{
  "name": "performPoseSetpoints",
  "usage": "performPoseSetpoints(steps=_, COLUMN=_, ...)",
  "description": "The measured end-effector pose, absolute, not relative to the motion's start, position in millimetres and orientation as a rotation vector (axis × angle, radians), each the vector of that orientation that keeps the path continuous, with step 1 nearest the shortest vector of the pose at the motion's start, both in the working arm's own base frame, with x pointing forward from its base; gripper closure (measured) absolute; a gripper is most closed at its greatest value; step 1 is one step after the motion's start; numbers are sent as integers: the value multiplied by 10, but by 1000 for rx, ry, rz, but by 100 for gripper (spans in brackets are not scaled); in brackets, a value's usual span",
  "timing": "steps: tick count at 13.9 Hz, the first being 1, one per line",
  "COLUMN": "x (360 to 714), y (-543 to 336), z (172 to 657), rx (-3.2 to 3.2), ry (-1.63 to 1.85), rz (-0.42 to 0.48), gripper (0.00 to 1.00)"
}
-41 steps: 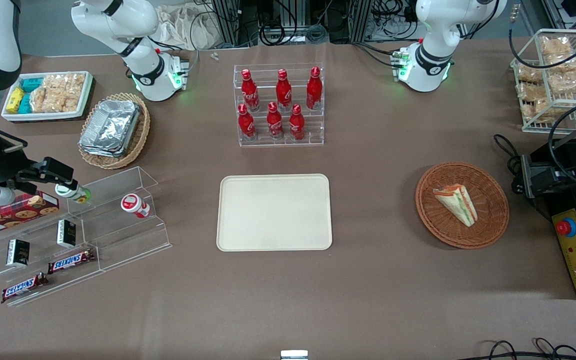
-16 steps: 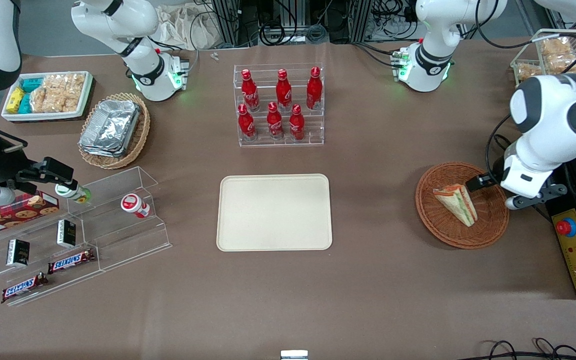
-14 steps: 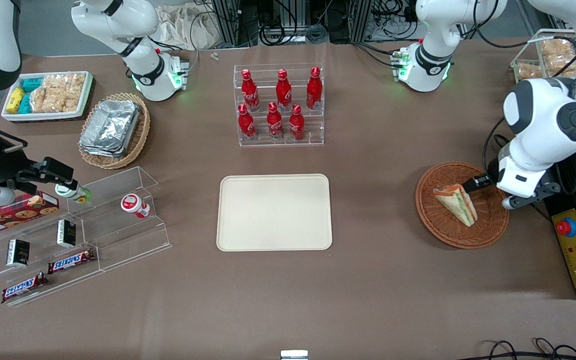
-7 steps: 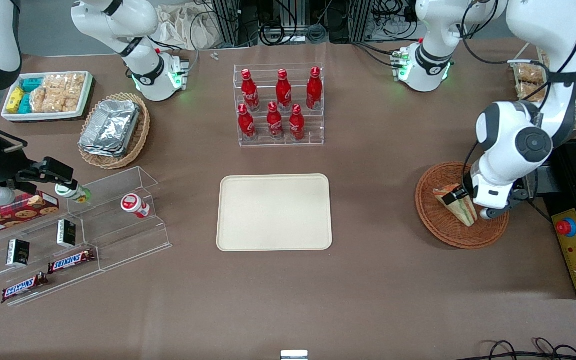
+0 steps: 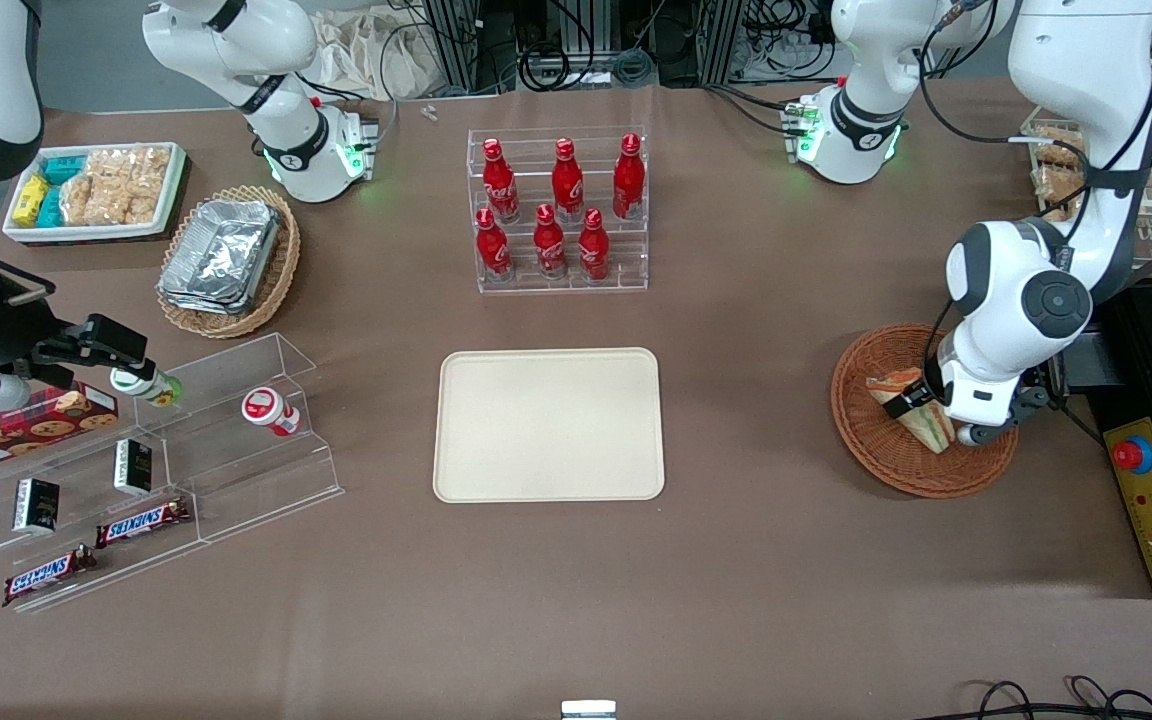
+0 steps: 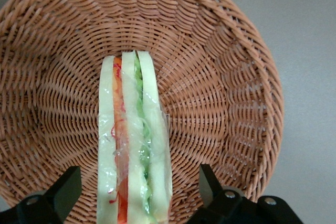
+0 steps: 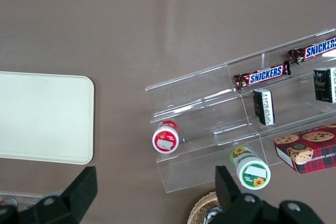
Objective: Place sandwich from basket to tray
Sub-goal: 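Lower the open left gripper around the wrapped sandwich in the basket, then close the left gripper on the sandwich and lift it from the basket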
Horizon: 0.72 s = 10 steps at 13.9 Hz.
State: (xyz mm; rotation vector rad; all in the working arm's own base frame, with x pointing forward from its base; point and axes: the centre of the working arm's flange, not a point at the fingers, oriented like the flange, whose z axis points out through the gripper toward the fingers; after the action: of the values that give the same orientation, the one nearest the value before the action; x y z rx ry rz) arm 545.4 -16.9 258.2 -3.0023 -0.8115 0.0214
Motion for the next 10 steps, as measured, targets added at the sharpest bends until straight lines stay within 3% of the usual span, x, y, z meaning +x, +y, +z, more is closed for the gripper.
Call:
performPoseSetpoints(steps=3, x=5420, y=-116, z=2510, rx=-2992, ry=-824, rz=41, gripper=4)
performPoseSetpoints(steps=4, x=5420, y=-90, z=2504, rx=-2990, ry=-830, rz=40, gripper=11)
performPoseSetpoints(steps=6, x=5425, y=-59, z=2508, rx=-2987, ry=-839, rz=34, gripper=37)
performPoseSetpoints(steps=10, x=5452, y=-51, z=2569, rx=-2986, ry=-865, rz=5, gripper=74)
